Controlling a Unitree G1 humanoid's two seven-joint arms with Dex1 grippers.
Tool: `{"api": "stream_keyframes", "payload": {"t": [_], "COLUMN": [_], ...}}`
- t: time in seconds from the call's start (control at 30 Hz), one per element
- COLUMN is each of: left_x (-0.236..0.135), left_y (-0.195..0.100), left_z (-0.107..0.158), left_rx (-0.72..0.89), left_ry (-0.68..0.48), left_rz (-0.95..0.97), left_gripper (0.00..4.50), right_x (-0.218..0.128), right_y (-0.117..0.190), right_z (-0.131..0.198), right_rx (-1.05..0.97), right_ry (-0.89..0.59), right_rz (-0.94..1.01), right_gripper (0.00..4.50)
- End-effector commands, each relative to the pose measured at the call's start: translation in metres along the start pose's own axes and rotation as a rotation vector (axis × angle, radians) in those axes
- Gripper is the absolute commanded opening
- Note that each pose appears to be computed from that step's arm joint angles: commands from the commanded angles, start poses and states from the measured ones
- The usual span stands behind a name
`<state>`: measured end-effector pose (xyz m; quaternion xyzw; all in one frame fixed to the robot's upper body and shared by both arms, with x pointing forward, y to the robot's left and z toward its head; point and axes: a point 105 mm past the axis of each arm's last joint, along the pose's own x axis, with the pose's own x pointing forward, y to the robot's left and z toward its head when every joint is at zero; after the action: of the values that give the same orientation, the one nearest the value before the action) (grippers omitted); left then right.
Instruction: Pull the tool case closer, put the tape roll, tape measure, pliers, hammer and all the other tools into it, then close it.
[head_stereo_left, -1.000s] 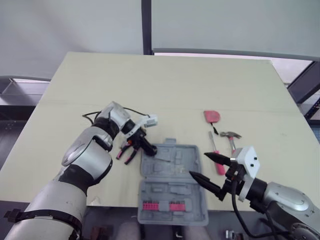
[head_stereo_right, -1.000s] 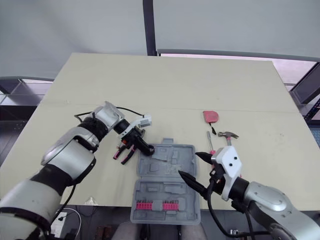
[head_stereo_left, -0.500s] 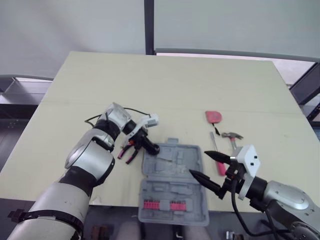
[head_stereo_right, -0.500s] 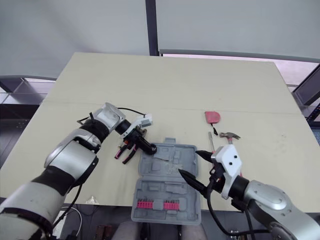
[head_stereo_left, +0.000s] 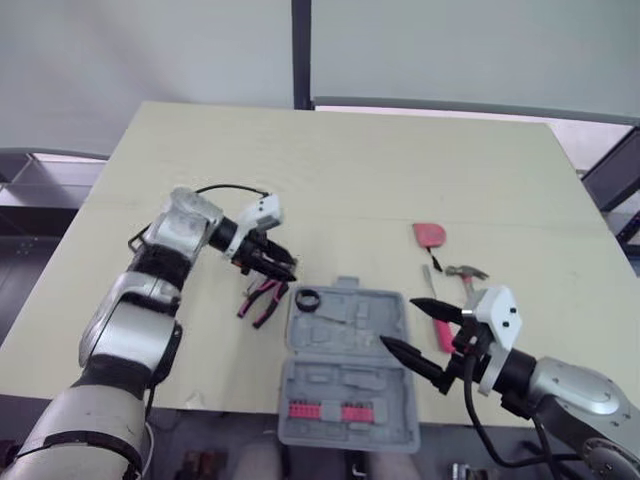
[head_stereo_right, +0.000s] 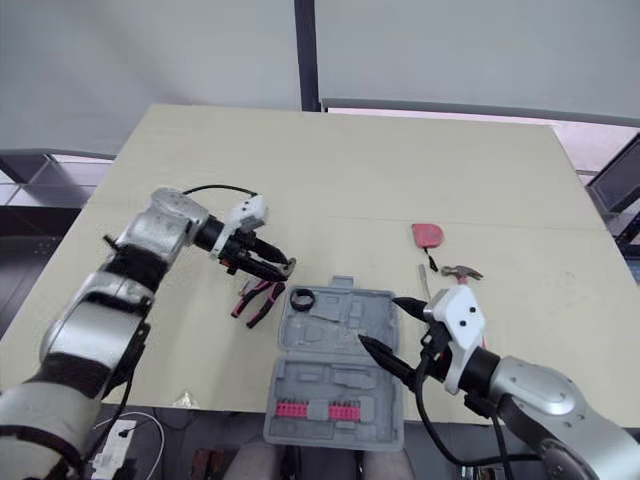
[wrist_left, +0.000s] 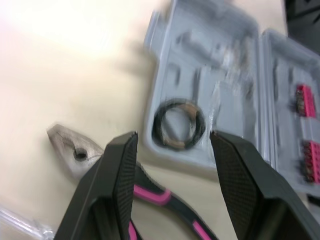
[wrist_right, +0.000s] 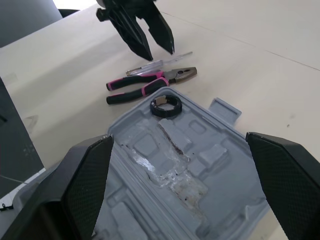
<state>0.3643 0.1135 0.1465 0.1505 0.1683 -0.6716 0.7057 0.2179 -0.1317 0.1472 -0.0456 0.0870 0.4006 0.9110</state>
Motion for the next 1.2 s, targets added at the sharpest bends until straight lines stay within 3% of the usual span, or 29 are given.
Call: {"api": "stream_keyframes", "payload": {"t": [0.03,0.07,0.17,0.23,0.37,0.9,1.2], "left_x": [0.001,0.004,0.019,0.028,0.040,0.056,0.062], "left_y": [0.010,0.011,0.005,0.001,-0.006,-0.004,-0.010], "left_z": [0.009,0.002,-0.020,-0.028,-0.027,-0.043,-0.077], "left_rx": [0.063,0.056,0.049,0.067,0.099,0.193,0.271], "left_ry": [-0.189,-0.207,-0.185,-0.159,-0.181,-0.071,0.100], "left_rz": [0.162,0.193,0.196,0.196,0.172,0.161,0.152], "left_gripper": [2.44,2.44,1.69,0.75,0.75,0.75,0.75], "right_x": [0.001,0.001,0.002,0.003,0.001,0.000,0.000], "right_y": [0.000,0.000,0.001,0.001,0.002,-0.002,-0.002], "right_z": [0.008,0.009,0.009,0.008,0.008,0.006,0.004], "right_rx": [-0.028,-0.027,-0.016,-0.015,-0.014,-0.015,-0.020], "right_ry": [-0.022,-0.023,-0.027,-0.021,-0.013,-0.002,0.005], "right_rz": [0.026,0.032,0.044,0.051,0.057,0.033,0.031], "right_gripper": [4.50,4.50,4.50,4.50,4.50,4.50,4.50]}}
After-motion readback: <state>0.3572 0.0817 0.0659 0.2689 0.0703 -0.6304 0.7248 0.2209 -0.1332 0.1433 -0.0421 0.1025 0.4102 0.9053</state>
